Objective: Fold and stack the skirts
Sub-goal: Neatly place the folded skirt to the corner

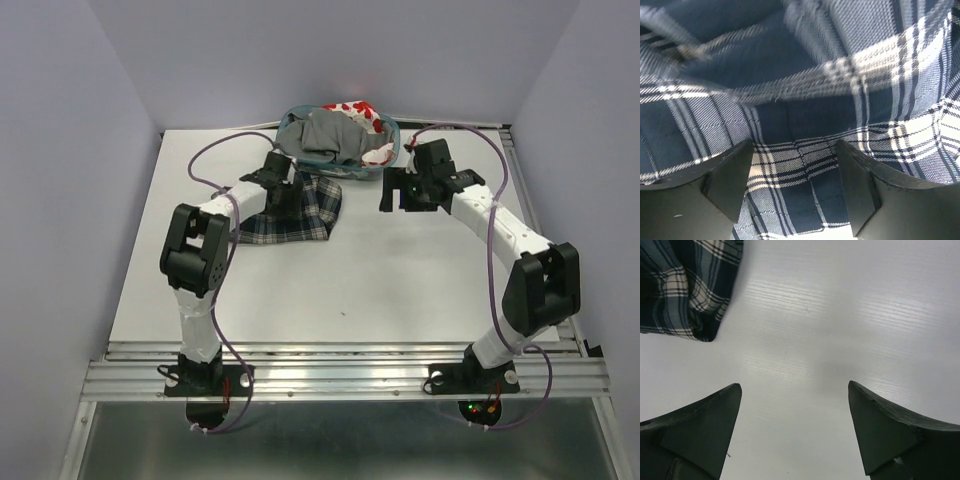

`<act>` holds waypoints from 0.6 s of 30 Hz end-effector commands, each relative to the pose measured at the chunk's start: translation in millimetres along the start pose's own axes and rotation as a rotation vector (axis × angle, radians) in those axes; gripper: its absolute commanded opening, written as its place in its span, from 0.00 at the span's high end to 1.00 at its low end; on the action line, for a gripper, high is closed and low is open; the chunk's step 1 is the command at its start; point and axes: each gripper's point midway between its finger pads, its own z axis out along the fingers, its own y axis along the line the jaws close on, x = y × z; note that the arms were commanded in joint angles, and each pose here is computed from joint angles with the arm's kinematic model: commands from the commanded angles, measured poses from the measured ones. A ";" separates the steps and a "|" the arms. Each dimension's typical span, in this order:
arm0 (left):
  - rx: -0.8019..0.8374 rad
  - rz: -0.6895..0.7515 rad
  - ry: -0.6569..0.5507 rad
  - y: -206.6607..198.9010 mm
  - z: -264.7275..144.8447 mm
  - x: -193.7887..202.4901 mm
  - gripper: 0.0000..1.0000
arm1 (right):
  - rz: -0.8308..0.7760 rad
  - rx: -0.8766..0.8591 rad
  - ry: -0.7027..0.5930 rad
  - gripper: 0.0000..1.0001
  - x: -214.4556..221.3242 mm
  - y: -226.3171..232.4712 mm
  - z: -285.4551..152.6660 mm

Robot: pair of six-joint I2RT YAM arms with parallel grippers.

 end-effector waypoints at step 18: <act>-0.012 0.159 0.245 214.5 42.1 -24.3 0.21 | -0.001 -0.039 -0.010 0.05 -7.7 -9.9 8.9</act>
